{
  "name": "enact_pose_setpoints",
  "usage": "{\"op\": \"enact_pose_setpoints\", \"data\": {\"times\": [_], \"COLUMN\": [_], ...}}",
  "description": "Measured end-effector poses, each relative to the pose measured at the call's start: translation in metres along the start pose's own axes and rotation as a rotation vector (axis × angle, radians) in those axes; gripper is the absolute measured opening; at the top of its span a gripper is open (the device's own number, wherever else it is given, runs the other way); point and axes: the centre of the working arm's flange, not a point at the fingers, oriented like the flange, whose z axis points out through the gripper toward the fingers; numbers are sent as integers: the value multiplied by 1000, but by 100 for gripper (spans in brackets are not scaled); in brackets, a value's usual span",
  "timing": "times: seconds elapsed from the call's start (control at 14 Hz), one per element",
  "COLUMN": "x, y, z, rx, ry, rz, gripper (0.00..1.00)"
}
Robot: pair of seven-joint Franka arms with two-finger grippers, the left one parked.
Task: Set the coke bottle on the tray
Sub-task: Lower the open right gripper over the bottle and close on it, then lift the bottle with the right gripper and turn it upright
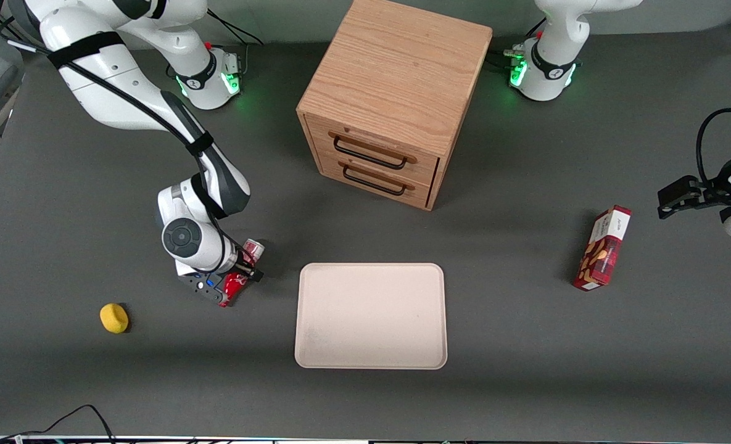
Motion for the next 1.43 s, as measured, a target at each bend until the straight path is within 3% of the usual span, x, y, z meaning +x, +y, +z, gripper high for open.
{"op": "enact_pose_setpoints", "data": {"times": [0.21,0.43,0.64,0.86,1.14,1.43], "x": [1,1,5,5,-9,-6], "y": [0,1,9,23,54,73], "z": [-1,-2,-30,-121,-255,-346], "rx": [1,-2,-45,-50,-68,-39], "ry": [3,2,-6,6,-57,-67], "rz": [1,2,-6,-34,-96,-159], "gripper": [53,53,53,53,53,53]}}
